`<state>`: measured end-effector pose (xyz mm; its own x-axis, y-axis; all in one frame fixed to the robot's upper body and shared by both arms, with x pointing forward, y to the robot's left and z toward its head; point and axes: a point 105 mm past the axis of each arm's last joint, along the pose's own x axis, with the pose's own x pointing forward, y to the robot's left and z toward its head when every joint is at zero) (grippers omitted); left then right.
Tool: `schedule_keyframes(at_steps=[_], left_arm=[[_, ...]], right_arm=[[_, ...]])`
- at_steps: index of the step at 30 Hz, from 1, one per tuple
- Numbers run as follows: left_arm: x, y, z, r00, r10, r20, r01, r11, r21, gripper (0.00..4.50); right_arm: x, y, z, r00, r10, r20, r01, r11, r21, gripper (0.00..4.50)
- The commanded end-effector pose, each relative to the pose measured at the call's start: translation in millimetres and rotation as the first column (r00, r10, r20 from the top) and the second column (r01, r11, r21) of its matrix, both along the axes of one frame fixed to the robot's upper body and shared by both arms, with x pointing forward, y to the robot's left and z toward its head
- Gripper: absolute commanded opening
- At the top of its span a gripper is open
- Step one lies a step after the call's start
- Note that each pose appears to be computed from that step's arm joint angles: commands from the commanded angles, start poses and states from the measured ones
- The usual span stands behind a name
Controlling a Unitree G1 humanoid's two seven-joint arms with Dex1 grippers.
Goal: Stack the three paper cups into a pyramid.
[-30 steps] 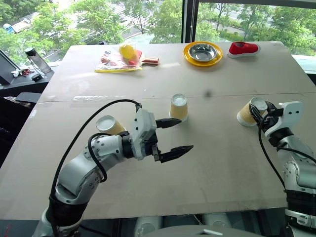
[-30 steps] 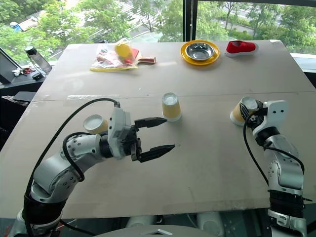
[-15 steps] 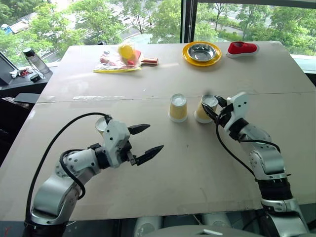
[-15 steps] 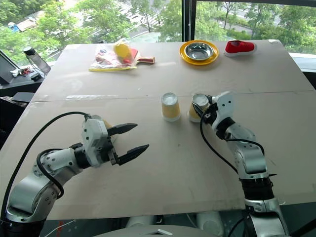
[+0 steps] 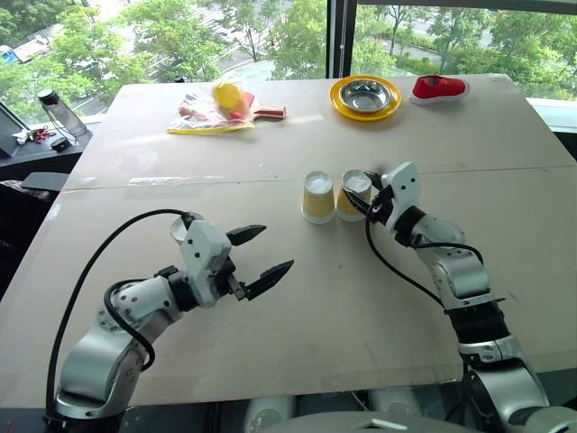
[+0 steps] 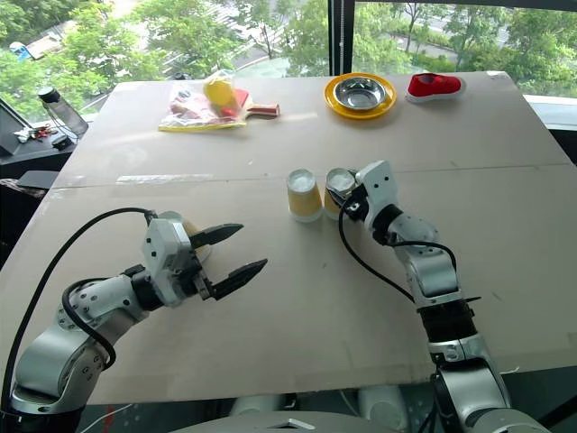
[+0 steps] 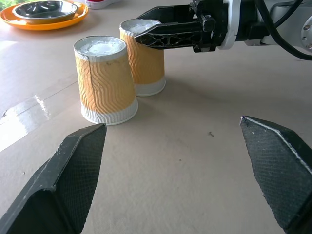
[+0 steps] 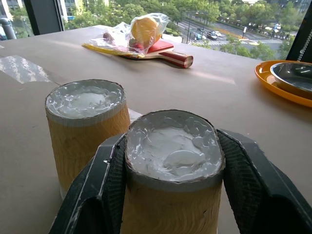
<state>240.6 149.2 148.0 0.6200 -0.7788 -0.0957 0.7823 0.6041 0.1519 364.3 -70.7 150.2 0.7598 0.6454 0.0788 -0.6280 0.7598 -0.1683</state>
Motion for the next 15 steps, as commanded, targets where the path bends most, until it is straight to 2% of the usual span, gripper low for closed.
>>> schedule_keyframes(at_steps=[1, 2, 5, 6, 9, 11, 15], left_arm=[[-2, -3, 16, 0.997, -0.005, 0.082, 0.006, 1.000, -0.007, 4.50], [-2, -4, 17, 0.996, 0.000, 0.087, 0.001, 1.000, -0.011, 4.50], [0, -3, 21, 0.992, 0.042, 0.117, -0.038, 0.999, -0.033, 4.50], [0, -3, 21, 0.991, 0.052, 0.123, -0.048, 0.998, -0.036, 4.50], [3, 4, 25, 0.977, 0.145, 0.156, -0.136, 0.989, -0.065, 4.50], [5, 10, 30, 0.946, 0.263, 0.191, -0.244, 0.962, -0.119, 4.50], [-8, 13, 29, 0.889, 0.422, 0.177, -0.385, 0.898, -0.212, 4.50]], right_arm=[[-1, 6, 14, 0.998, 0.033, 0.062, -0.032, 0.999, -0.006, 2.53], [0, 5, 13, 0.998, 0.029, 0.063, -0.029, 1.000, -0.007, 3.29], [2, -2, 19, 0.997, 0.006, 0.082, -0.006, 1.000, 0.010, 3.95], [2, -4, 20, 0.996, 0.001, 0.089, -0.002, 1.000, 0.012, 4.33], [1, -13, 28, 0.993, -0.008, 0.115, 0.005, 1.000, 0.029, 4.44], [-4, -22, 34, 0.990, 0.003, 0.144, -0.006, 1.000, 0.025, 4.44], [-19, -39, 45, 0.983, 0.082, 0.164, -0.090, 0.995, 0.036, 4.44]])
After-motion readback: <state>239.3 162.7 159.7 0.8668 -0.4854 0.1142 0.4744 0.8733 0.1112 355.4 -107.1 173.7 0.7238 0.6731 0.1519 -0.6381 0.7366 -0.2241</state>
